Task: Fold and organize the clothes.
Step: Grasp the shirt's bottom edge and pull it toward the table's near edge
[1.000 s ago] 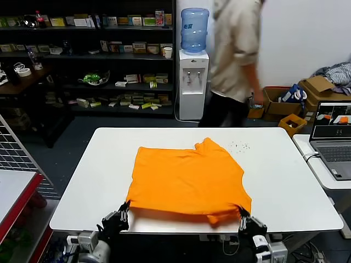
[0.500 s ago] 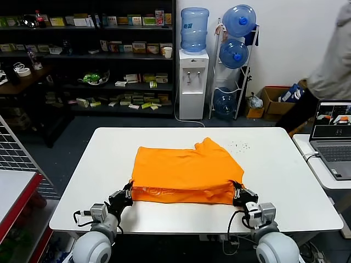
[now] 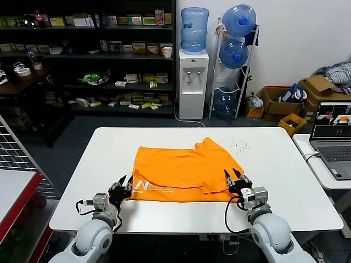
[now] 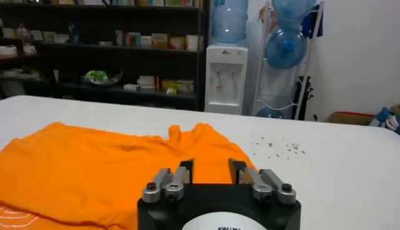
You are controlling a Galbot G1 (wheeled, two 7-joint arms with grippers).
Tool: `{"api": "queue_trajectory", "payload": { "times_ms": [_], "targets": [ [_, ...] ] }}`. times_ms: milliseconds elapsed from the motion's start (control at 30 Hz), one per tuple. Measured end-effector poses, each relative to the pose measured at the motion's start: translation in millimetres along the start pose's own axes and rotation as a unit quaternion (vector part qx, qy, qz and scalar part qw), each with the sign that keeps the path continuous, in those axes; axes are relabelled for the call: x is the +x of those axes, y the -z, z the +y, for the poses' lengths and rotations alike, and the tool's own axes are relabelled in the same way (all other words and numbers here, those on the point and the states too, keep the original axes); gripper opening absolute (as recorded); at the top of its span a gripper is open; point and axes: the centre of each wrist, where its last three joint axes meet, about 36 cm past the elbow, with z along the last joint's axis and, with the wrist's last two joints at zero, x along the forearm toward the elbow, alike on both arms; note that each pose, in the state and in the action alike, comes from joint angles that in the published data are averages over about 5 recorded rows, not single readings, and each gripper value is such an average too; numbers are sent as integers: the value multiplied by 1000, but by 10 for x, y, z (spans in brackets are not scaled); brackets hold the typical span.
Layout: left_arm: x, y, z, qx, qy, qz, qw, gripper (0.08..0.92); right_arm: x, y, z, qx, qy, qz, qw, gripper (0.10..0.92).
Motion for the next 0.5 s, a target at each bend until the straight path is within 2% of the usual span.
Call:
{"api": "queue_trajectory", "payload": {
  "times_ms": [133,267,367,500],
  "targets": [
    [135,-52,6,3,-1,4,1000,606,110,-106,-119,3,-3,11,1000,709],
    [243,-164,11,9,-3,16,1000,726,210,-207,-242,-1,-6,29,1000,800],
    [278,-225,13,14,-7,23,1000,794,255,-254,-312,-11,-6,42,999,820],
    [265,-300,44,20,-9,30,999,821,288,-311,-362,-25,-2,61,998,822]
  ]
}}
